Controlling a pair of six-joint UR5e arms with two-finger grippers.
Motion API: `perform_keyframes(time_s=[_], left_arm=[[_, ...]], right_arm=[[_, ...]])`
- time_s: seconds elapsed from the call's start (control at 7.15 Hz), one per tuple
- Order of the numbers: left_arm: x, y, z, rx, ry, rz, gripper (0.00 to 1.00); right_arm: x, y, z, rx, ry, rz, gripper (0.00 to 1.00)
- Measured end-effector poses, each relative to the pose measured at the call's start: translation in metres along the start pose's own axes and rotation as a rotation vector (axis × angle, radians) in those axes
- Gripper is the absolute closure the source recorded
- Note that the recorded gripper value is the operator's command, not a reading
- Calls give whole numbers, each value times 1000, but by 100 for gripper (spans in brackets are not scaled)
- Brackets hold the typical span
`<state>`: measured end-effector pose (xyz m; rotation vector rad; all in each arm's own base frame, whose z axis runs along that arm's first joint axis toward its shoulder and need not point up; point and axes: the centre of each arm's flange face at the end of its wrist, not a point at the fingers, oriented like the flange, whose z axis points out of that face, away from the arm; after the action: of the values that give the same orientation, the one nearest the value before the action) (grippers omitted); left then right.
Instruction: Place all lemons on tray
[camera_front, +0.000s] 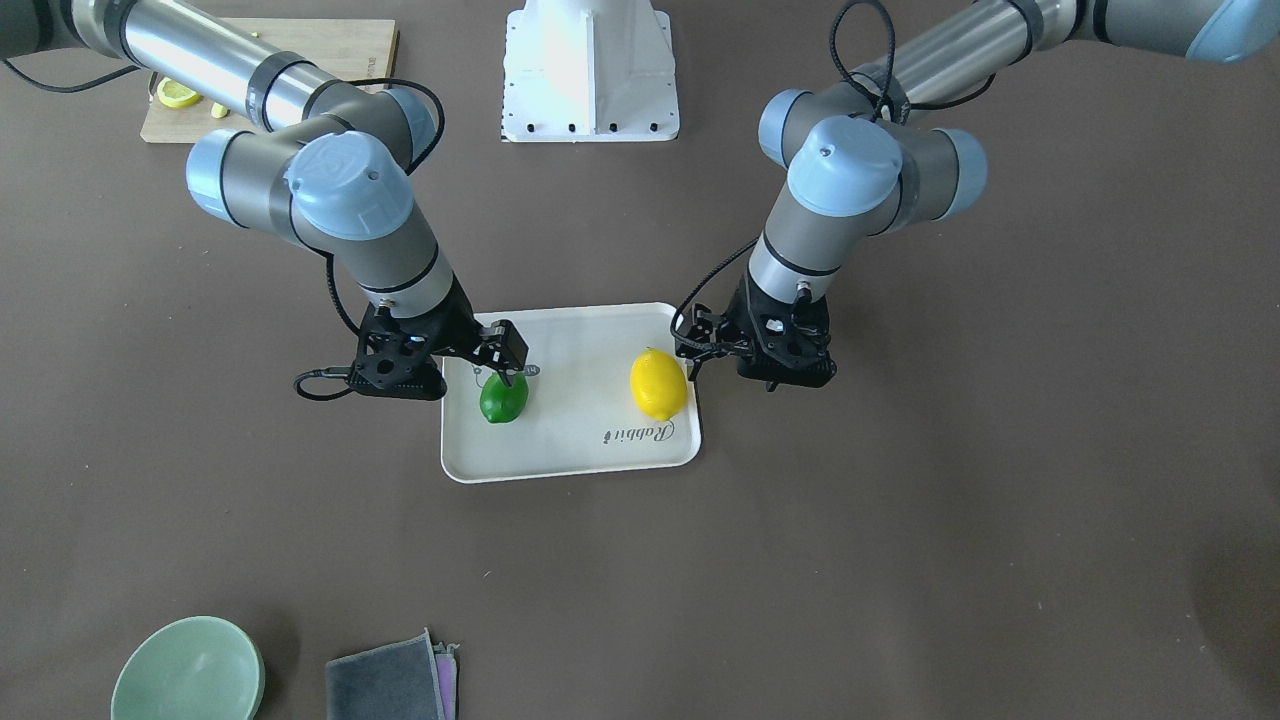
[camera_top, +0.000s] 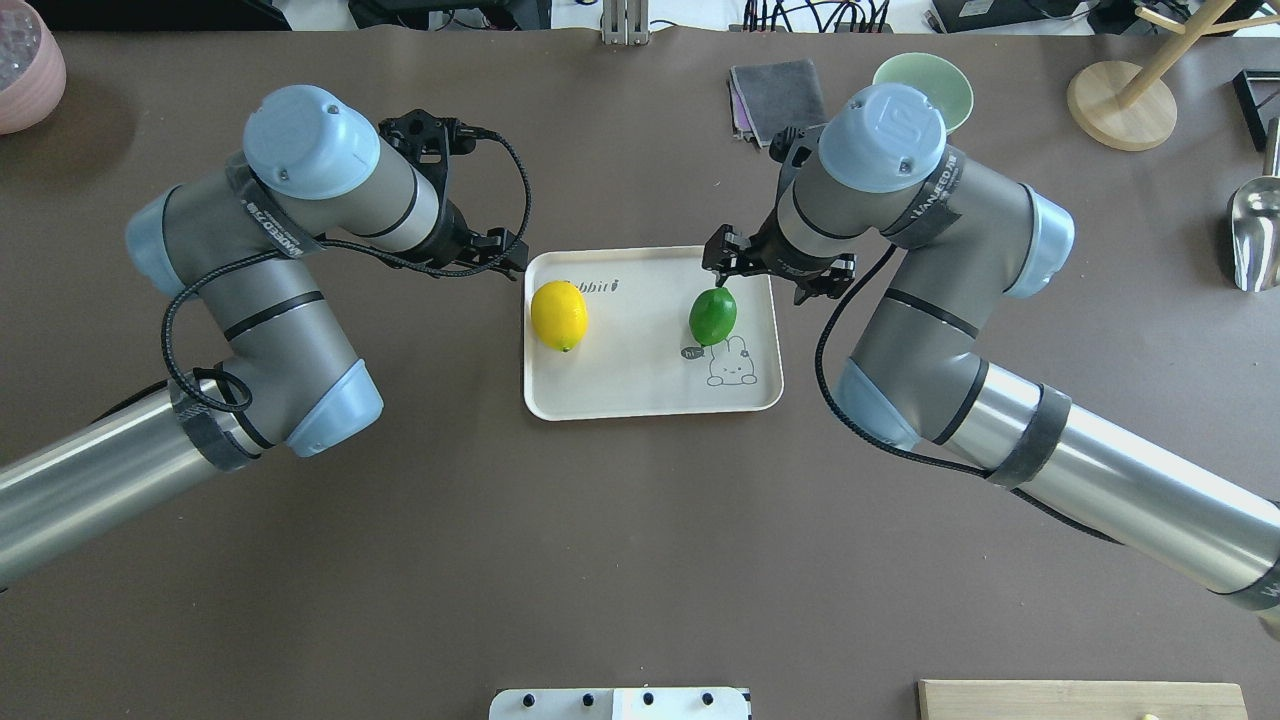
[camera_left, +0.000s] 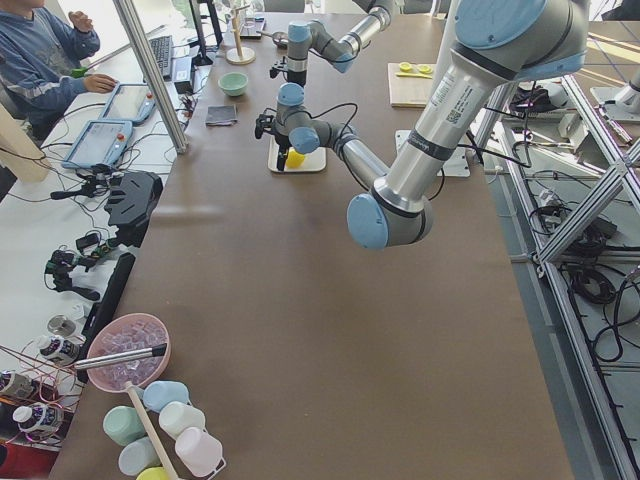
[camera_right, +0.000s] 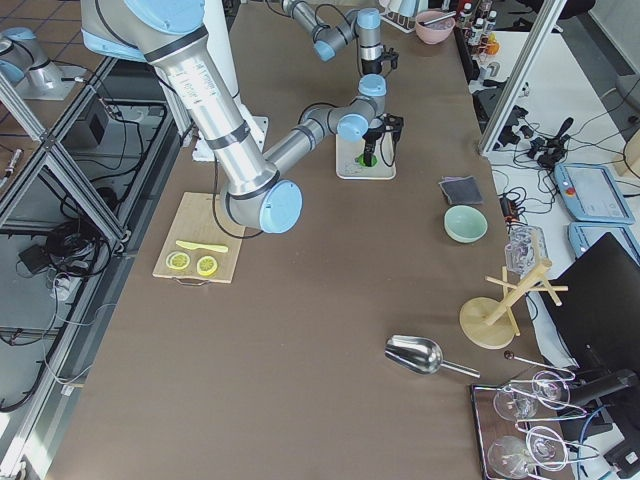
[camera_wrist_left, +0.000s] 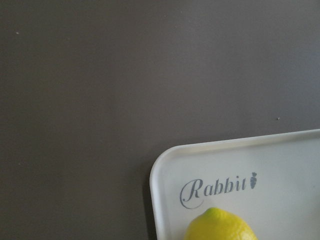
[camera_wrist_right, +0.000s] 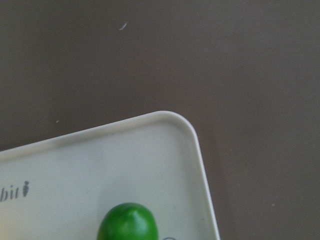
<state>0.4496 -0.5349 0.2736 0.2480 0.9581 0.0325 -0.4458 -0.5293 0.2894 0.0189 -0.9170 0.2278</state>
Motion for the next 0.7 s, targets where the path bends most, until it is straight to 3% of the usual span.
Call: perform_keyframes(time_s=[0.28, 0.7], left_arm=[[-79, 10, -30, -12, -23, 65, 2], [-226, 14, -85, -43, -67, 213, 2]], right_arm=[[121, -42, -49, -9, 14, -44, 0], [328, -85, -96, -4, 118, -235, 0]])
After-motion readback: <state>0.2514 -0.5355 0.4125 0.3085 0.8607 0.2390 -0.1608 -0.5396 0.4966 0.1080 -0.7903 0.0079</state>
